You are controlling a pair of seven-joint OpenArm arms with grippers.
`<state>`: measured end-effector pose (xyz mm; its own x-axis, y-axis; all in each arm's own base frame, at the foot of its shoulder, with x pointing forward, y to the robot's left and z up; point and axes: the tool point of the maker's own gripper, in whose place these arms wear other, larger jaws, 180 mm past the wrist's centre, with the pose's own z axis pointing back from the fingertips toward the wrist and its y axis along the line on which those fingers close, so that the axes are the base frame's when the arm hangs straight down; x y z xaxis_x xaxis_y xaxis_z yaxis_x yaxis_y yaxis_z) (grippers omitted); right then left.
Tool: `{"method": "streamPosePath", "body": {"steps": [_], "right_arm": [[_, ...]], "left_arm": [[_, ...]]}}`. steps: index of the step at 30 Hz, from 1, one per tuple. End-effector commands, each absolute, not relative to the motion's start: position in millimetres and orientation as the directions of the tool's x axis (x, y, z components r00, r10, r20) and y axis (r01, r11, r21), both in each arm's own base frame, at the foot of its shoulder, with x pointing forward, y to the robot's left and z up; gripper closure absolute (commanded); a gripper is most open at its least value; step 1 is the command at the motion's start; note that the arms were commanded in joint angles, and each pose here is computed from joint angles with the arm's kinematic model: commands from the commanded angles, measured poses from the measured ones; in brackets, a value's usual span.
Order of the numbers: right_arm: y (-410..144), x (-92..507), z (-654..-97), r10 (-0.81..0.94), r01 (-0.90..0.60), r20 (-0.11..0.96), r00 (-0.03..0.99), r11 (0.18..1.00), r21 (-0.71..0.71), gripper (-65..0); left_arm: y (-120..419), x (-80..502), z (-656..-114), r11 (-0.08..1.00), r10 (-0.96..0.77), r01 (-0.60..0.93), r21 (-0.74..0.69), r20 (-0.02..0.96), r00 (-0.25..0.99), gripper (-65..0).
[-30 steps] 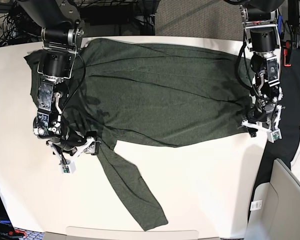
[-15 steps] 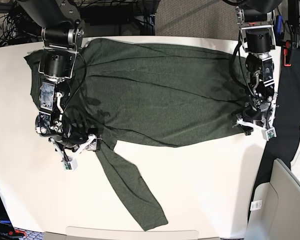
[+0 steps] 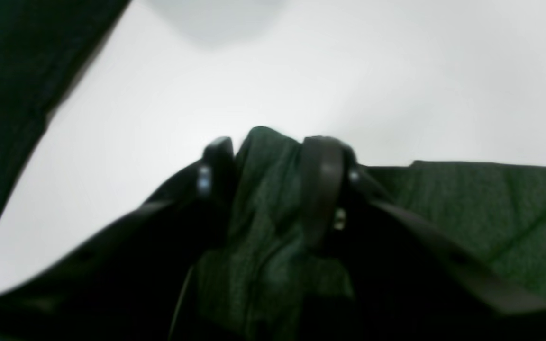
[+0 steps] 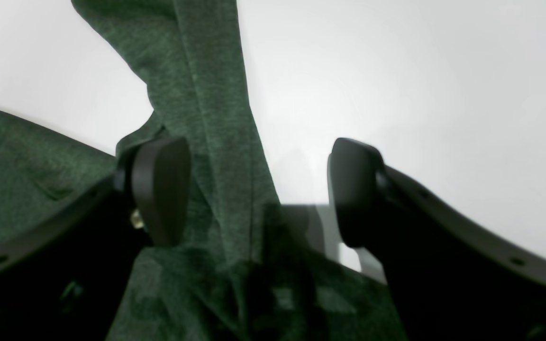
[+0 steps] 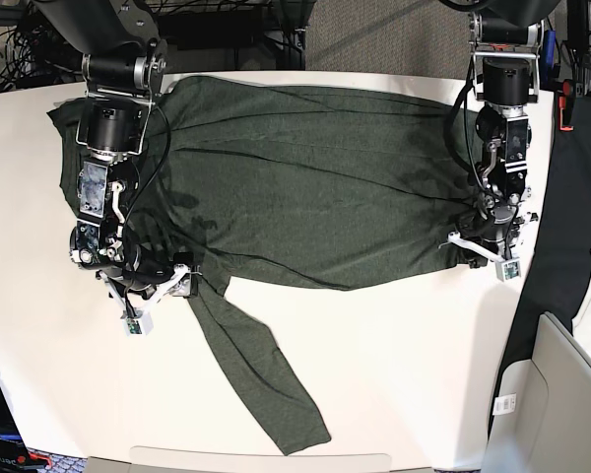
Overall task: Fold the T-shirt properly
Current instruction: 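Regrasp the folded side edges with both grippers and pull them taut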
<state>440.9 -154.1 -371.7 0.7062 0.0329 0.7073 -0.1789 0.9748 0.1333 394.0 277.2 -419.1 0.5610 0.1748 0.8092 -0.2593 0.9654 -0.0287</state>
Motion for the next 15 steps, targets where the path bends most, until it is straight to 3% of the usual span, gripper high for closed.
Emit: {"method": "streamPosePath", "body": {"steps": [1, 4, 7, 11, 15], "right_arm": [[-154.1, 457.3, -347.3, 0.027, -0.189, 0.757, 0.653, 0.973, 0.129, -46.3], [-154.0, 456.6, -349.4, 0.026, -0.188, 0.753, 0.658, 0.973, 0.131, -40.6], [-153.1, 456.5, -350.0, 0.025, -0.189, 0.752, 0.659, 0.973, 0.133, -29.6], [-143.8, 457.0, -349.4, 0.018, -0.197, 0.754, 0.657, 0.969, 0.148, -17.7], [-135.9, 457.0, -350.1, 0.011, -0.203, 0.753, 0.658, 0.966, 0.162, -12.1]], "left_arm": [[274.0, 393.5, -422.1, 0.967, 0.188, -0.252, -0.043, 0.787, 0.587, -16.5], [276.3, 393.4, -421.4, 0.965, 0.193, -0.259, -0.045, 0.788, 0.584, -8.6], [276.8, 394.0, -420.8, 0.965, 0.194, -0.259, -0.044, 0.787, 0.586, -1.3], [283.8, 395.7, -413.5, 0.966, 0.178, -0.258, -0.03, 0.799, 0.575, -0.6], [279.7, 399.3, -399.4, 0.97, 0.163, -0.24, -0.033, 0.822, 0.545, -0.2]]}}
